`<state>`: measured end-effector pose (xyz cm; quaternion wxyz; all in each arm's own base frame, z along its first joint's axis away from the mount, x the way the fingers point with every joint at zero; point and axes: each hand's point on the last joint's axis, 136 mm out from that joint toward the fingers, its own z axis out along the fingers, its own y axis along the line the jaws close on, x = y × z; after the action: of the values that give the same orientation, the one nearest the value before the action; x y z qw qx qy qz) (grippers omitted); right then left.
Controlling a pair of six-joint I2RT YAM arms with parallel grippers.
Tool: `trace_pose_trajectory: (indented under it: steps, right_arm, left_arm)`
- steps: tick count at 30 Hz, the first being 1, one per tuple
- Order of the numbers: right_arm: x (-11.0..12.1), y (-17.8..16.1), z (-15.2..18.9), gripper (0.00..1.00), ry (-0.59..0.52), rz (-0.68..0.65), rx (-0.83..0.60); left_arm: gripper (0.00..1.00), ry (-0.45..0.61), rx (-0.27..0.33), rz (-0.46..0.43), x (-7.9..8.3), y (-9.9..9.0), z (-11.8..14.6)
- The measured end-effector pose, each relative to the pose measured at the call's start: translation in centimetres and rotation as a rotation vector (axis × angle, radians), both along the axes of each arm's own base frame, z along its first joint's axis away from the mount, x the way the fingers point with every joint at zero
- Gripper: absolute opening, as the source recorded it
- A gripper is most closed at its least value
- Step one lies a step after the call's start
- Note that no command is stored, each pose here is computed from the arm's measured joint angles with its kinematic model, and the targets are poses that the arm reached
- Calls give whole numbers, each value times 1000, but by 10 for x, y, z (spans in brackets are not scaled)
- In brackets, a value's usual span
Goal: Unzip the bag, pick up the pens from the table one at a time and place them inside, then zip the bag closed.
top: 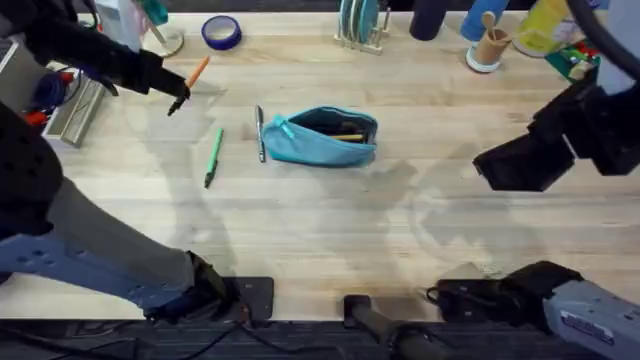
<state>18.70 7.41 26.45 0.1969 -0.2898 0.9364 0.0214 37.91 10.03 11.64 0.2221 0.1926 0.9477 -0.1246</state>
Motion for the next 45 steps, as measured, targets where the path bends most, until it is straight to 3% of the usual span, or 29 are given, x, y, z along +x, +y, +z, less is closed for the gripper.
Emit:
trace_pose_trajectory:
  steps: [9,19,28,37,45]
  right_arm:
    - [0,0,0,998,0,0,0]
    - [0,0,0,998,0,0,0]
    - [0,0,0,998,0,0,0]
    - [0,0,0,998,0,0,0]
    - [0,0,0,998,0,0,0]
  left_arm:
    - [42,-177,18,-29,-1,-15,64]
    - [42,-295,30,-173,-14,-77,117]
    - [42,-392,50,-308,-38,-126,155]
    - [42,-399,20,-494,-63,-186,162]
    - [42,-377,37,-644,-81,-220,155]
